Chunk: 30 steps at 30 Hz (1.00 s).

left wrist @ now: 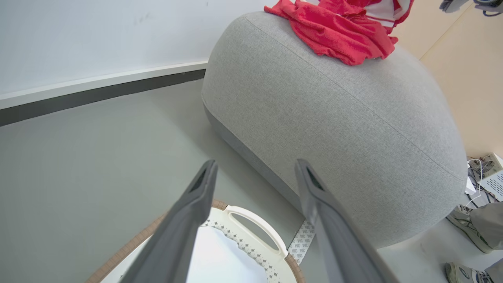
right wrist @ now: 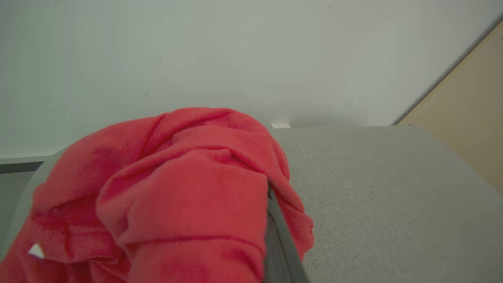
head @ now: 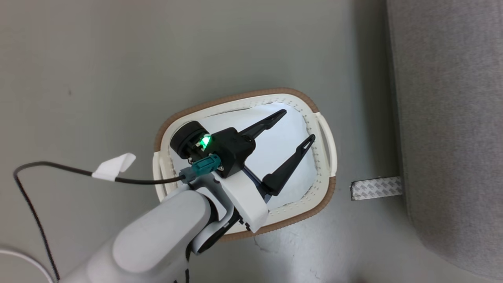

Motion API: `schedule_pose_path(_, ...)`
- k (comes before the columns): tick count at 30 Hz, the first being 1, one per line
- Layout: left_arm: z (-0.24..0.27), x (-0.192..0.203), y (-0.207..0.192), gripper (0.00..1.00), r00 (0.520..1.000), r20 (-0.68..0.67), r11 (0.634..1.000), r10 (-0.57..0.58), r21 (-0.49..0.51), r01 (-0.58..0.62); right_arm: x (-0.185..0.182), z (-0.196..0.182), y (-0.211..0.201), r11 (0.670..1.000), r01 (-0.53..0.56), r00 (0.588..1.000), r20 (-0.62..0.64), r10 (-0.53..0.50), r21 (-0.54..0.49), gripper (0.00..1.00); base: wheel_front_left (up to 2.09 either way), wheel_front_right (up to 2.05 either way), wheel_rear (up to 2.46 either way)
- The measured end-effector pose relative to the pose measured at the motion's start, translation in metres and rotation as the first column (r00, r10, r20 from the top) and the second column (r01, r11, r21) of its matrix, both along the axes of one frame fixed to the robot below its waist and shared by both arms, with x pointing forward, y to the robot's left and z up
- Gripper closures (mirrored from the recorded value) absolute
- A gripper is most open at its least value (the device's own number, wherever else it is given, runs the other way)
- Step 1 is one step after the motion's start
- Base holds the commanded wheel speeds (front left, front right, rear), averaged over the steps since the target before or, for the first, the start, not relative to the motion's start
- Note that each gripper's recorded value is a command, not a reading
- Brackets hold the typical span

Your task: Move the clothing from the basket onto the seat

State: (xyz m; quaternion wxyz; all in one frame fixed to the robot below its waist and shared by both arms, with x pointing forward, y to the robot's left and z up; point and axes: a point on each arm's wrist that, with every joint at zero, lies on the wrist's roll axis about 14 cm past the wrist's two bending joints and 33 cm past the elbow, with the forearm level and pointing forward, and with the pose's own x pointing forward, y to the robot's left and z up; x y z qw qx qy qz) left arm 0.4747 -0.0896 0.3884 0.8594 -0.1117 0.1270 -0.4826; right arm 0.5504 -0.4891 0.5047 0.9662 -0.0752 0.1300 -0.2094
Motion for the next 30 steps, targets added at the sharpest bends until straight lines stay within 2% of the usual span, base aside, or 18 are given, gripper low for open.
schedule_pose_path(4,-0.008,0.001,0.008,0.0,1.0,-0.015,1.0,0.018,0.01,-0.018,-0.009,-0.066,0.011,0.999,0.005,0.982,-0.19,0.003,0.041,1.0,0.0,0.0,0.0)
schedule_pose_path(7,-0.008,0.004,0.013,0.0,0.999,-0.014,0.999,0.039,0.012,-0.039,-0.011,-0.095,0.028,0.998,-0.026,0.955,-0.294,0.044,0.064,0.47,0.0,0.0,0.0)
schedule_pose_path(8,-0.007,0.005,0.015,0.0,0.999,-0.014,0.999,0.049,0.011,-0.049,-0.011,-0.097,0.032,0.998,-0.039,0.948,-0.312,0.055,0.059,0.0,0.0,0.0,0.0)
schedule_pose_path(13,0.008,0.012,0.024,0.0,0.995,0.021,0.995,0.097,0.0,-0.097,-0.013,-0.094,0.05,0.994,-0.089,0.907,-0.408,0.107,0.062,0.0,0.0,0.0,0.0)
schedule_pose_path(17,0.024,0.004,0.028,0.0,0.991,0.034,0.992,0.126,-0.005,-0.126,-0.036,-0.085,0.06,0.99,-0.125,0.851,-0.505,0.143,0.069,0.0,0.0,0.0,0.0)
schedule_pose_path(21,0.046,-0.006,0.038,0.0,0.98,0.04,0.98,0.196,-0.021,-0.196,-0.053,-0.041,0.068,0.982,-0.174,0.855,-0.484,0.189,0.075,0.0,0.0,0.0,0.0)
schedule_pose_path(23,0.057,-0.011,0.051,0.0,0.967,0.038,0.968,0.251,-0.023,-0.25,-0.058,-0.01,0.079,0.971,-0.232,0.868,-0.438,0.233,0.058,0.0,0.0,0.0,0.0)
schedule_pose_path(26,0.079,-0.019,0.071,0.0,0.944,0.062,0.946,0.325,-0.035,-0.323,-0.06,0.051,0.103,0.945,-0.325,0.9,-0.3,0.318,0.027,0.0,0.0,0.0,0.0)
schedule_pose_path(30,0.109,-0.033,0.1,0.0,0.9,0.103,0.906,0.424,-0.055,-0.42,-0.078,0.122,0.133,0.906,-0.421,0.904,-0.111,0.413,-0.051,0.0,0.0,0.0,0.0)
